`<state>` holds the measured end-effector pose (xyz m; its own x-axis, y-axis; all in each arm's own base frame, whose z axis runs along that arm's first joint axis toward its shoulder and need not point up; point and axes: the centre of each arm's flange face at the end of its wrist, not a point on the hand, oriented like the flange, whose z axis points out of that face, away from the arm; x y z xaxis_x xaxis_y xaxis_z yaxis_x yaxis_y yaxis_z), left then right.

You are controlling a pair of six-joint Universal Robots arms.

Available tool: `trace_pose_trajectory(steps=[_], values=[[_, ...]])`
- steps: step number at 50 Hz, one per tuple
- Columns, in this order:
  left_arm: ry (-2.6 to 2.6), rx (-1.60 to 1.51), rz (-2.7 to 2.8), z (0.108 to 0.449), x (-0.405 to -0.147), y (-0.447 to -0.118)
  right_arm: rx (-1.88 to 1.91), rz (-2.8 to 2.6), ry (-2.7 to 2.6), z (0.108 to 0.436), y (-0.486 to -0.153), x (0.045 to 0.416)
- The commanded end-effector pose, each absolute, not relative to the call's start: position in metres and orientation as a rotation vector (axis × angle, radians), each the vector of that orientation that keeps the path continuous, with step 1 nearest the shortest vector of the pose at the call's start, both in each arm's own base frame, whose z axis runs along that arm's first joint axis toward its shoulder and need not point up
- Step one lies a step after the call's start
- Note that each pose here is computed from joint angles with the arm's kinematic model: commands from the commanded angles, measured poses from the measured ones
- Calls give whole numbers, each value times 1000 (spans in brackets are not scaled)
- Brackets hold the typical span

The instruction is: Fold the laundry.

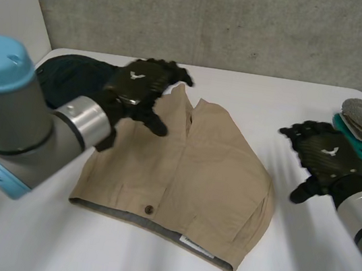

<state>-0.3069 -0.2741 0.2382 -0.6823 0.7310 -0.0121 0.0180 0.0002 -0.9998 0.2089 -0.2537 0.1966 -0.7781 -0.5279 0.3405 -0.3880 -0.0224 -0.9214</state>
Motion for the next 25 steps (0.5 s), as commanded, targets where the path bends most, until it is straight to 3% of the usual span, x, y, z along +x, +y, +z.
trace_pose_trajectory(steps=[1,7,15,25], values=[[-1908,-921,1804,218,-275,-294,-1119,-1716,2112,186,-212,235],[-2119,-1115,1736,177,-250,-303,-1244,-1541,2065,164,-167,259],[-2306,-1224,1635,149,-237,-300,-1273,-1490,2243,125,-163,260],[-2342,-1248,1579,134,-239,-295,-1282,-1547,2206,120,-163,265]])
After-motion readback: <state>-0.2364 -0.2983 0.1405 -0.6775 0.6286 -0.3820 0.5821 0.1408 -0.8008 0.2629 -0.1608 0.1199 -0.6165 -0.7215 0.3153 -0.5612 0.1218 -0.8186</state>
